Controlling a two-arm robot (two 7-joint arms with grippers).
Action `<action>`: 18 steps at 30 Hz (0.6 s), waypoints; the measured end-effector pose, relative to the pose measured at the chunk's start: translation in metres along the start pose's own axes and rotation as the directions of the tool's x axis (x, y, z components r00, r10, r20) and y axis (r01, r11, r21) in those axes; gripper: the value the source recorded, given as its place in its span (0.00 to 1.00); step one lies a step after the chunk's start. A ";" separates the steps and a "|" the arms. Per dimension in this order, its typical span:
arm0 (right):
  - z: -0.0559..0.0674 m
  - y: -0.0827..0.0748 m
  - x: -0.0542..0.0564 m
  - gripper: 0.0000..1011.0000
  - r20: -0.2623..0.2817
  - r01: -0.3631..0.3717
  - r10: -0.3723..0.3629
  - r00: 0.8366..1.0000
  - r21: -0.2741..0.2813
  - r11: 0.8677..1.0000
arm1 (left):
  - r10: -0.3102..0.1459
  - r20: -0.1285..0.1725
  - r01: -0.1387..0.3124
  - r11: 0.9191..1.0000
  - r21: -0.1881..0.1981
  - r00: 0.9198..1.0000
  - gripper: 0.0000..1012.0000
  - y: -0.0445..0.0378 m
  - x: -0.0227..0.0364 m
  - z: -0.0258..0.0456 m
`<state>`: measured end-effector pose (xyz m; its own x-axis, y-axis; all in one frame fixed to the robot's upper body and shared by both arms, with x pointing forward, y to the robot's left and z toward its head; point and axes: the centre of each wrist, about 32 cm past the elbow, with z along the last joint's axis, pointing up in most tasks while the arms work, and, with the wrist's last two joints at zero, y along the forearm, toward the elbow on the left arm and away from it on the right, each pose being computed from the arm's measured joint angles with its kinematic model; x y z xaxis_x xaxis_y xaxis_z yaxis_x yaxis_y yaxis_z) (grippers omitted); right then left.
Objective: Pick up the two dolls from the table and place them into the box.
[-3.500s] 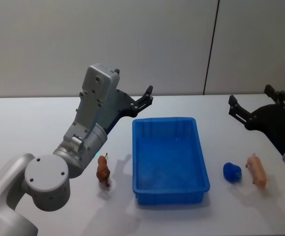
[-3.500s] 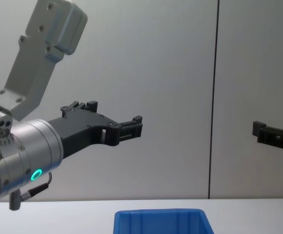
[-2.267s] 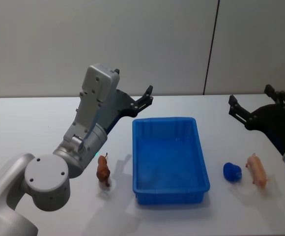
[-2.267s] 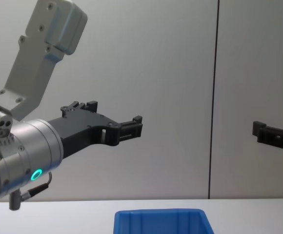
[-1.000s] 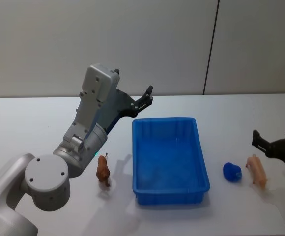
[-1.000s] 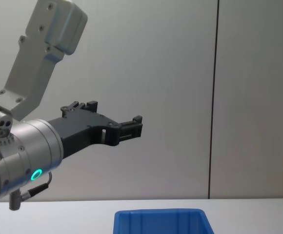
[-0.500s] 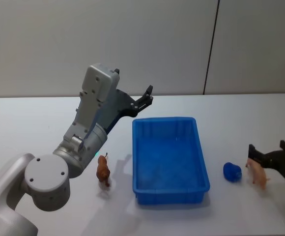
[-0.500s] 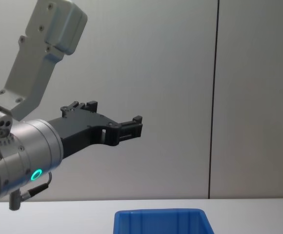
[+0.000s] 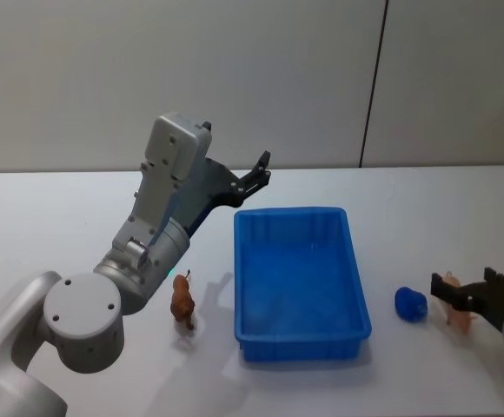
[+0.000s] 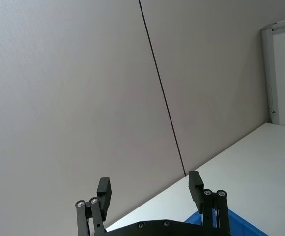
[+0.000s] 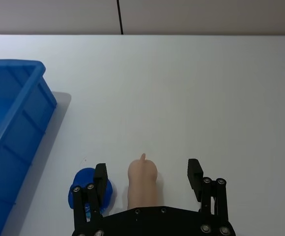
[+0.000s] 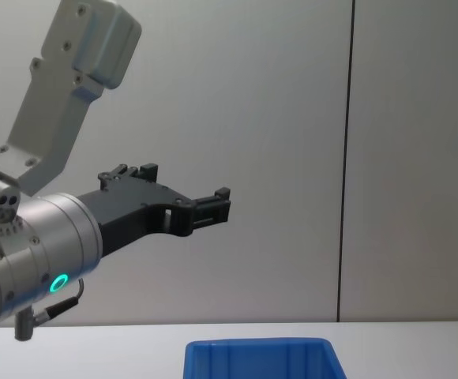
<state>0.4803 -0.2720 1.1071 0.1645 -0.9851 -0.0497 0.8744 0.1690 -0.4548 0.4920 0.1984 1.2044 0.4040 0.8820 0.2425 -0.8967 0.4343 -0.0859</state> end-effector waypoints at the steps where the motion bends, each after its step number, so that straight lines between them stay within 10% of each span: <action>1: -0.001 0.001 0.000 0.99 -0.005 -0.001 0.001 1.000 -0.008 1.000 | 0.000 0.000 0.000 1.000 0.000 1.000 0.99 0.0000 0.0000 0.0000; 18: -0.008 0.014 0.001 0.61 -0.075 -0.014 0.007 0.997 -0.090 0.996 | 0.000 0.000 0.000 1.000 0.000 1.000 0.99 0.0000 0.0000 0.0000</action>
<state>0.4888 -0.2706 1.0937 0.1361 -0.9834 -0.1198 0.8271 0.1794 -0.5326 0.4920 0.1984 1.2044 0.4040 0.8820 0.2425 -0.8967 0.4343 -0.0859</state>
